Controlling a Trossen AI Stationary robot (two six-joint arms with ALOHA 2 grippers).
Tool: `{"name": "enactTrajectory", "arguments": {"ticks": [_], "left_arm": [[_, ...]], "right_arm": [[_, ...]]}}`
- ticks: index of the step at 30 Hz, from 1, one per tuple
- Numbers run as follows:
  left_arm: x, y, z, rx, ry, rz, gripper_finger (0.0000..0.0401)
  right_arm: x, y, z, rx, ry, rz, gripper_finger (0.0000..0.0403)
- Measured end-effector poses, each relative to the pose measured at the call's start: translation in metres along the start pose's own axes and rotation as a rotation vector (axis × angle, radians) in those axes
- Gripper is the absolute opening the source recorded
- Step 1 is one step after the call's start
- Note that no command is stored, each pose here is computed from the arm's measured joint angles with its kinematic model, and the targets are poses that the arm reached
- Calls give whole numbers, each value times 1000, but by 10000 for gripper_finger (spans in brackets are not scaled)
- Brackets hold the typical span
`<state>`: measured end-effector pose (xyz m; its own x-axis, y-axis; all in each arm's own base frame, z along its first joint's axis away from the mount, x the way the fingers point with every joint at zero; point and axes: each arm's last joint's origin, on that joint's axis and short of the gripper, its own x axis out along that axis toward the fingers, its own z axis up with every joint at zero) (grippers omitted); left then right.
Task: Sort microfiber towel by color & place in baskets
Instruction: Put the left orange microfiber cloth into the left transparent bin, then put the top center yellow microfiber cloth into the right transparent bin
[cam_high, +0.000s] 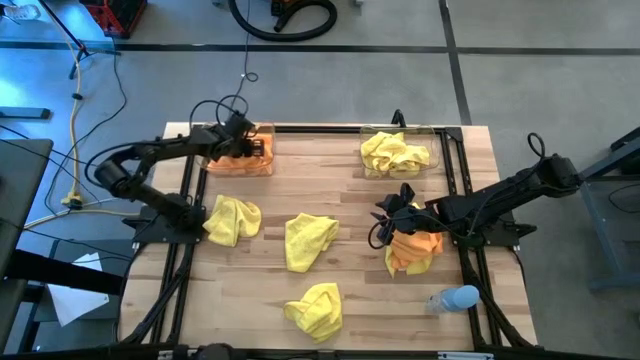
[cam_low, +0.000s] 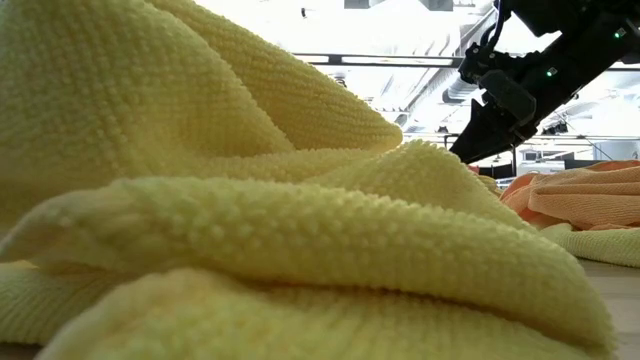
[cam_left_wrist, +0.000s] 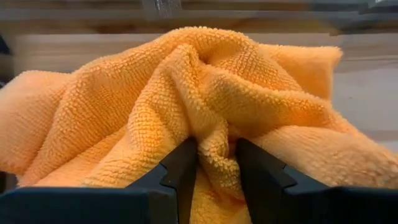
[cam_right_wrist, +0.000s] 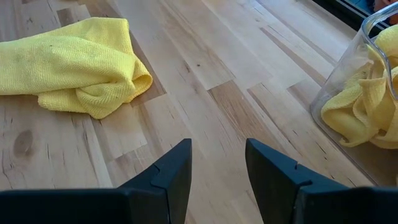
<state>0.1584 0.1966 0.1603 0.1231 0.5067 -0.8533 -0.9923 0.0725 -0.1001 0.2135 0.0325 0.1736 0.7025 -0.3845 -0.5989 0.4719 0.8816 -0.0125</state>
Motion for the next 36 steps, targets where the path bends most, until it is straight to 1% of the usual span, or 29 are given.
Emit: {"name": "enactTrajectory", "arguments": {"ticks": [6,12,14,16,20,23,27,30,32,34,36], "left_arm": [[-34,4,5,-18,-66,-82,106],[-77,11,4,-26,-176,-151,106],[-89,12,1,-5,-204,-174,106],[-101,11,-6,40,-208,-208,106],[-120,1,-32,165,-156,-312,106],[-121,-12,-65,278,-164,-411,106],[-117,-23,-112,428,-215,-581,106],[-116,-24,-138,556,-279,-663,106],[-117,-23,-150,628,-306,-695,106],[-118,-22,-160,689,-328,-734,106],[-118,-21,-170,759,-333,-760,106]], "right_arm": [[0,0,0,0,0,0,145],[0,0,0,0,0,0,145],[0,0,0,0,0,0,145],[0,0,0,0,0,0,145],[0,0,0,1,0,0,145],[0,0,0,0,0,0,145],[0,0,0,2,-3,2,145],[0,1,2,11,-15,8,145],[0,2,5,34,-44,23,145],[-1,5,11,65,-102,56,145],[-2,9,20,55,-178,98,145]]}}
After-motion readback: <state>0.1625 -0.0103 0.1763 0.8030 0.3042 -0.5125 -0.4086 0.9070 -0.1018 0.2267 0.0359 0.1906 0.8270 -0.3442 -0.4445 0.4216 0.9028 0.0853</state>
